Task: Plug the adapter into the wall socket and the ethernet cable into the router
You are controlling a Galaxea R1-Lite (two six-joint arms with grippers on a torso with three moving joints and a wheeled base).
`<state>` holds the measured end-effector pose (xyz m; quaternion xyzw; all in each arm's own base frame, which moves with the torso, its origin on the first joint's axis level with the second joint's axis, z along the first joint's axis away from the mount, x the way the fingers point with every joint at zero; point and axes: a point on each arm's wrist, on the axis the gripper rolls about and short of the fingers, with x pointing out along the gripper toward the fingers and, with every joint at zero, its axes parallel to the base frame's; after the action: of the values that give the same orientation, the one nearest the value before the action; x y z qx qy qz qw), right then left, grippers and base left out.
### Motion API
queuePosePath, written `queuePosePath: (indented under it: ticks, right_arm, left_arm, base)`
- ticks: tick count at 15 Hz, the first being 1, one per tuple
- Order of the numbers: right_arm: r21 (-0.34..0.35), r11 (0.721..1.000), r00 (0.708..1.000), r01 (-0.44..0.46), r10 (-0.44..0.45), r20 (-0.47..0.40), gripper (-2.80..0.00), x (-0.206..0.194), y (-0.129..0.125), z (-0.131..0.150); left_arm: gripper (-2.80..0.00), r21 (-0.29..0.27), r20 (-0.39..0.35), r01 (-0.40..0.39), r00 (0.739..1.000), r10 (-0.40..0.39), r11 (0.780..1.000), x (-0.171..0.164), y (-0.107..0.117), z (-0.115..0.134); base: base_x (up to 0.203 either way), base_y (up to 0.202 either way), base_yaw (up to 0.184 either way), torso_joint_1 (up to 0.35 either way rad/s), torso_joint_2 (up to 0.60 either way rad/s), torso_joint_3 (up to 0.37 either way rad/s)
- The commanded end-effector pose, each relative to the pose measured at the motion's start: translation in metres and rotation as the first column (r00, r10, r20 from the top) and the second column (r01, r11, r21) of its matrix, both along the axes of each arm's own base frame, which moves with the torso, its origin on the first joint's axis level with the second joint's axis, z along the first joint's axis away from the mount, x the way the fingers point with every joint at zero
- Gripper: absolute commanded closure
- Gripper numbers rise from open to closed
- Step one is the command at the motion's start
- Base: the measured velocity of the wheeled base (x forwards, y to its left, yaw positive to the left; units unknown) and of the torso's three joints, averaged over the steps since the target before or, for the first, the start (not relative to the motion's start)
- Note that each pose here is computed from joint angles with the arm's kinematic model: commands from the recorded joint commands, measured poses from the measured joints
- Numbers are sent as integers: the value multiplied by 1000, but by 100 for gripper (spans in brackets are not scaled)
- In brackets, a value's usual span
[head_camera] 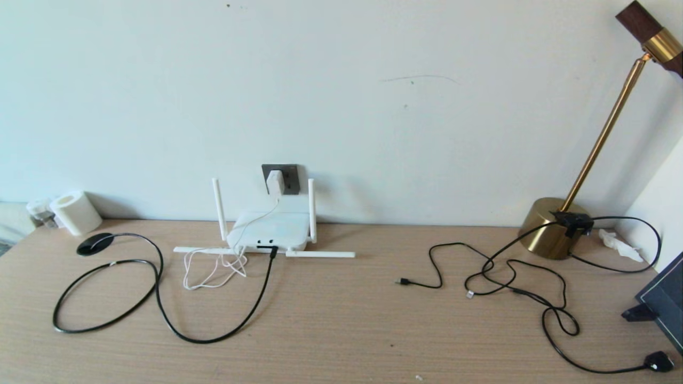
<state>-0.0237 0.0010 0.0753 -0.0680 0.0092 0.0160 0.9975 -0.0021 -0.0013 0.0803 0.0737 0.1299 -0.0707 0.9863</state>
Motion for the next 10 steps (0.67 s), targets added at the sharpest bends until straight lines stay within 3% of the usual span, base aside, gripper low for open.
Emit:
queuePosePath:
  ticks: [1, 2, 4, 7, 9, 10]
  right_arm:
    - [-5, 1000, 1000, -3, 3, 0, -280, 0, 0, 1]
    - [-10, 1000, 1000, -3, 3, -1, -280, 0, 0, 1]
    - [6, 1000, 1000, 3, -3, -3, -280, 0, 0, 0]
    - [4, 1000, 1000, 5, -5, -15, -280, -1, 0, 0]
    - [16, 1000, 1000, 4, -4, -14, -280, 0, 0, 0]
    - [12, 1000, 1000, 5, -5, -13, -280, -1, 0, 0]
  left_arm:
    - [0, -6, -21, 71, 997, -72, 997, 1, 0, -2]
    - [0, -18, -25, 37, 999, -37, 999, 1, 1, -2]
    - [0, -130, -37, -27, 999, 23, 991, 1, 1, -2]
    - [0, -72, -81, -50, 996, 44, 996, 4, 1, -1]
    - [0, -36, -76, -153, 986, 150, 988, 4, 1, -2]
    - [0, -32, -36, -172, 985, 170, 985, 1, 1, -2]
  base:
    - [0, 0, 0, 0, 0, 0]
    - [0, 0, 0, 0, 0, 0]
    - [0, 0, 0, 0, 0, 0]
    - [0, 0, 0, 0, 0, 0]
    - [0, 0, 0, 0, 0, 0]
    - [0, 0, 0, 0, 0, 0]
